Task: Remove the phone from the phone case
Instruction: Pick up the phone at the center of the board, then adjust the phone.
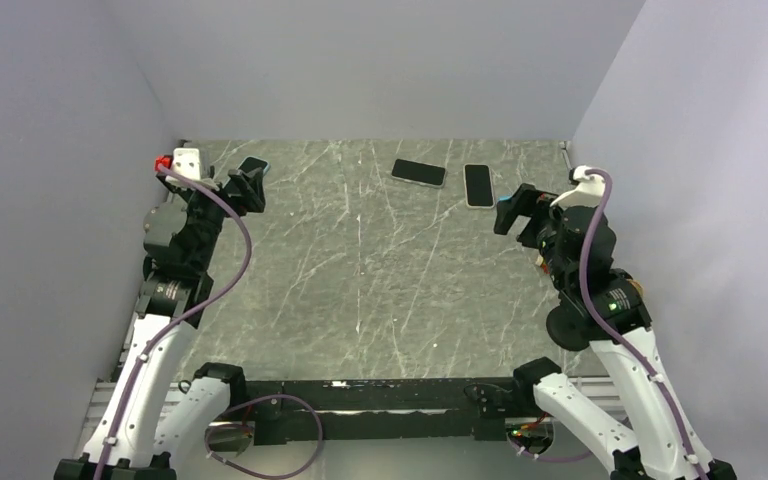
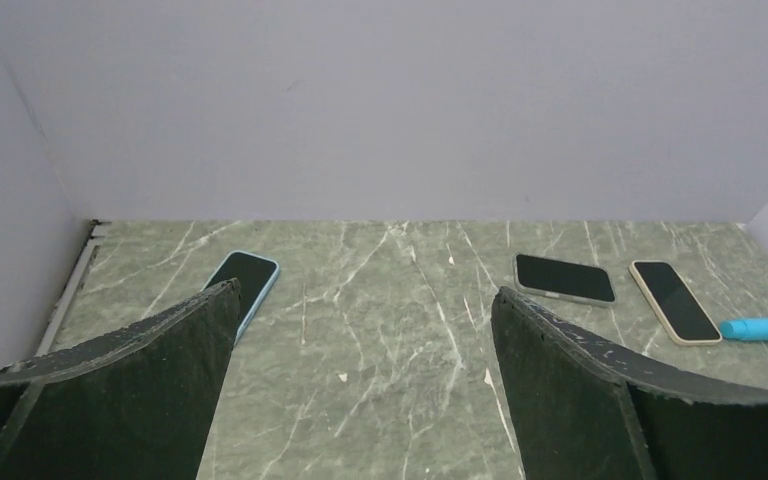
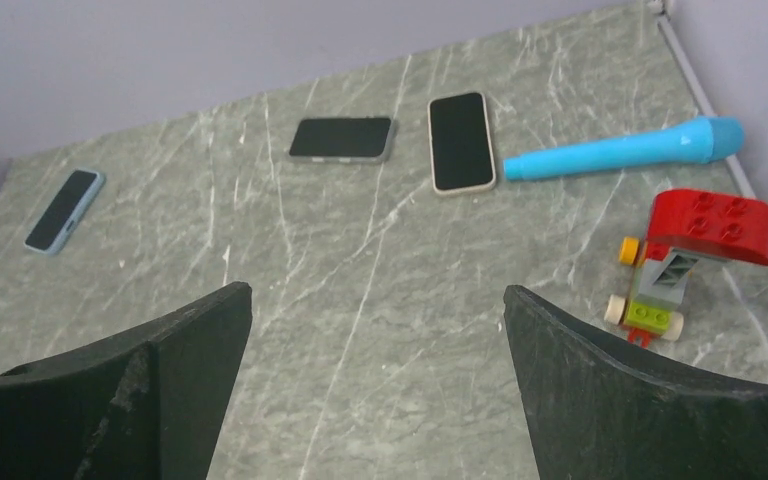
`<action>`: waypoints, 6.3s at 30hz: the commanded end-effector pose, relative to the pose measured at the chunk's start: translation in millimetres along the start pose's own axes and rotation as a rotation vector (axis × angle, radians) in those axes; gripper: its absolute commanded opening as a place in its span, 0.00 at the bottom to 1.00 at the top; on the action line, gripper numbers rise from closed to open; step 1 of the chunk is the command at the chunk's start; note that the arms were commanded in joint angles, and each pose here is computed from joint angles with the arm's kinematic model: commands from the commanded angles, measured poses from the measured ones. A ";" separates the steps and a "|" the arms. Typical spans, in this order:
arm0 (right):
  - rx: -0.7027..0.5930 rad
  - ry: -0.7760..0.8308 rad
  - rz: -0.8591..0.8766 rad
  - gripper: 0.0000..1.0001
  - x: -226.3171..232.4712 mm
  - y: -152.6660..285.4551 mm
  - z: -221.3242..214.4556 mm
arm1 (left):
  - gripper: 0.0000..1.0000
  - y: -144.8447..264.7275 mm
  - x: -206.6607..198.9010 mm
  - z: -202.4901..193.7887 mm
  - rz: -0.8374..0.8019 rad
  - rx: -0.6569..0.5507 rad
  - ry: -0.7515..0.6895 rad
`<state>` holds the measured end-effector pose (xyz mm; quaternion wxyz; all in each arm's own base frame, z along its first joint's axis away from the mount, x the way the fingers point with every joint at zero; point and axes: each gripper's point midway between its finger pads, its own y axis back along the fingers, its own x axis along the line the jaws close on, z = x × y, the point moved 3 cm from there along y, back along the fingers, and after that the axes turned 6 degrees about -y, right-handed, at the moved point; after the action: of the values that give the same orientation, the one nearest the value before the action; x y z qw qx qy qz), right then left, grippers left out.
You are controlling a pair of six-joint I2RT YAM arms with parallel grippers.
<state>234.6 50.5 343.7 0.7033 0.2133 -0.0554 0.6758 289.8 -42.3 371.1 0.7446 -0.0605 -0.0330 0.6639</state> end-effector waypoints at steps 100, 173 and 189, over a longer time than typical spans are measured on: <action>0.762 0.100 -0.253 1.00 -65.5 -226.2 -248.9 | 0.99 -50.4 -57.4 -74.7 -0.204 0.385 0.347; 0.315 -0.958 0.315 0.00 177.7 -66.7 -148.1 | 0.20 18.1 -246.6 -142.3 -0.812 0.650 0.107; 0.259 -0.391 0.234 1.00 106.5 -79.6 -122.0 | 0.00 38.1 -256.9 -95.2 -1.032 0.540 0.178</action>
<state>292.4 221.0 230.6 0.5532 0.4897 -0.1836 0.6484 242.7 -289.8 226.8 0.9261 0.1747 0.2259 0.2463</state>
